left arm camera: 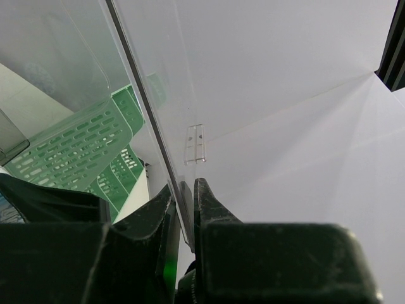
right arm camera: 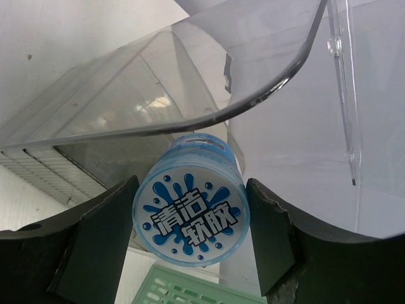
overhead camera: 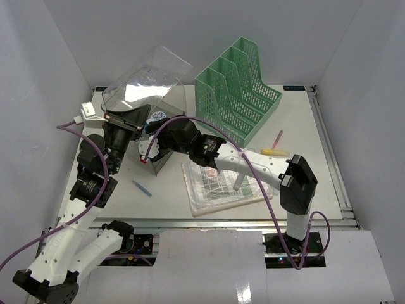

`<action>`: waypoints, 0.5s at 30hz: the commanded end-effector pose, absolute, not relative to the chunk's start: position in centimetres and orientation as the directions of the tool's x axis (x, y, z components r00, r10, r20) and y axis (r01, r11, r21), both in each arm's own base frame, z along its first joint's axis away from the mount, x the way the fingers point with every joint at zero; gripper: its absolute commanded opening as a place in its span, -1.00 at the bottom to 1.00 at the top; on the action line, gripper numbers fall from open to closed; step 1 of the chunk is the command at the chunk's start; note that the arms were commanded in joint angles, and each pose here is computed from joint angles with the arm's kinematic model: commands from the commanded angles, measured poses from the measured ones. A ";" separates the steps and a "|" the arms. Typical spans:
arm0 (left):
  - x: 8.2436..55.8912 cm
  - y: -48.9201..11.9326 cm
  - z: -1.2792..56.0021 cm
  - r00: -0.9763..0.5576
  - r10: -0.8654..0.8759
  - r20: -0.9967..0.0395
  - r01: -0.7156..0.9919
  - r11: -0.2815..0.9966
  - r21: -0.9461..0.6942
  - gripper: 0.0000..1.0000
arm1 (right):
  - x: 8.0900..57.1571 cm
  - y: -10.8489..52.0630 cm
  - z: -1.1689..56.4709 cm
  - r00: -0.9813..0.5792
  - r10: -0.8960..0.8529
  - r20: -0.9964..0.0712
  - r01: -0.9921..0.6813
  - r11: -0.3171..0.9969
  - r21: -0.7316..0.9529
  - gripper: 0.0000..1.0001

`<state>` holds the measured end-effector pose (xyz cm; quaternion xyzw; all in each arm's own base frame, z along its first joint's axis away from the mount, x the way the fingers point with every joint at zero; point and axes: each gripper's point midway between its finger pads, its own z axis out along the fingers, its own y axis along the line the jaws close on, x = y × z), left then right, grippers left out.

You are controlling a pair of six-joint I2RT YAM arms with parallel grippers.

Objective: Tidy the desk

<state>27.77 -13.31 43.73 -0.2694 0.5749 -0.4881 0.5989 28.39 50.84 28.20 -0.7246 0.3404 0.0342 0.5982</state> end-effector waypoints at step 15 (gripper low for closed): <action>25.7 -11.9 49.0 -0.055 -0.914 -0.402 0.396 0.350 -0.849 -0.82 | 29.4 52.7 31.3 0.808 -0.398 -0.435 -0.454 0.051 -0.890 0.66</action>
